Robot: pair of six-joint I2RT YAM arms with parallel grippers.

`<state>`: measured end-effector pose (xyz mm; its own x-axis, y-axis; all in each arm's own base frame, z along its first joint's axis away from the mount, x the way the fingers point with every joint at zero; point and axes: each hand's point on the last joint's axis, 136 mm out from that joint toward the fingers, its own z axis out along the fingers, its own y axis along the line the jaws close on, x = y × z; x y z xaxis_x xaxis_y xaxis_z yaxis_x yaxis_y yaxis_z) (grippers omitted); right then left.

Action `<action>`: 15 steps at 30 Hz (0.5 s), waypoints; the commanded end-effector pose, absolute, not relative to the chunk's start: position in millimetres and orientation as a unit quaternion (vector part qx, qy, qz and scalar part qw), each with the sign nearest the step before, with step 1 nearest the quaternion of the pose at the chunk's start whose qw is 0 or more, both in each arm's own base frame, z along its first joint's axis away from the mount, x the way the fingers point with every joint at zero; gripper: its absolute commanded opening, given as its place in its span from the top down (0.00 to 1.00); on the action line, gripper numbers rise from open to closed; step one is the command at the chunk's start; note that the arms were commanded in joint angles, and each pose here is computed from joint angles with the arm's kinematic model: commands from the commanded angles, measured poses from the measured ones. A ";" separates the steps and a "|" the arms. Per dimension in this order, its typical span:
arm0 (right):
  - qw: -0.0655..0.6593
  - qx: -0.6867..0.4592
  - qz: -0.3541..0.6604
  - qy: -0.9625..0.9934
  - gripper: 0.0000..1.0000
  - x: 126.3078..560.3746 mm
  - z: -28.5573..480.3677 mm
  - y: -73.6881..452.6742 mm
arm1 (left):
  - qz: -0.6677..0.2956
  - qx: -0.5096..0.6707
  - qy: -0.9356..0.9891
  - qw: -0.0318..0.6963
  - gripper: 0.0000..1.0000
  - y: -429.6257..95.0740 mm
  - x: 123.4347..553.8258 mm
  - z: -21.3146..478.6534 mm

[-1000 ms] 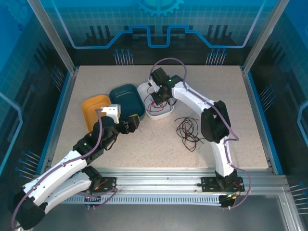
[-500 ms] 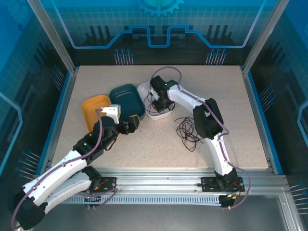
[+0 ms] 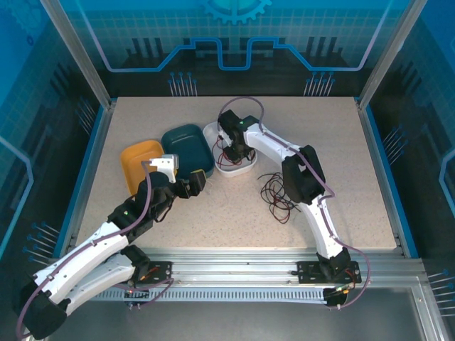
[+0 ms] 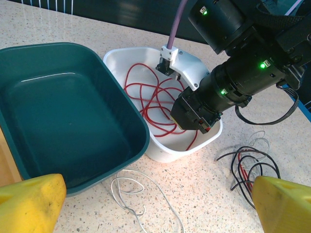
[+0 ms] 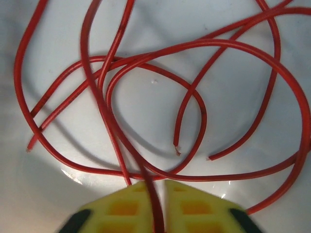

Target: Untangle the cables

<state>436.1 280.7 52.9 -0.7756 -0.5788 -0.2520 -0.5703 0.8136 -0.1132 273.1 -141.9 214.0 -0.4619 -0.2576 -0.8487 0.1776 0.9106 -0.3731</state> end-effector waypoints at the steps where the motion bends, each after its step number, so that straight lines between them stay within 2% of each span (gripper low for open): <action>1: 0.168 -0.320 -0.019 0.932 0.77 433.9 89.6 286.5 | -0.214 -0.032 0.830 0.514 0.01 -140.3 272.6 214.2; 12: 0.218 -0.320 -0.025 0.922 0.53 425.5 139.2 285.4 | -0.214 -0.033 0.831 0.513 0.01 -140.6 273.3 214.0; 15: 0.232 -0.309 -0.026 0.922 0.50 423.6 152.2 280.0 | -0.216 -0.031 0.830 0.513 0.01 -141.7 273.3 214.8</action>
<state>430.6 285.8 132.5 -0.7079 -0.5887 -0.3902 -0.5730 0.8017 -0.1701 273.6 -141.3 213.8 -0.4618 -0.2584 -0.8485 0.1750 0.9113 -0.3728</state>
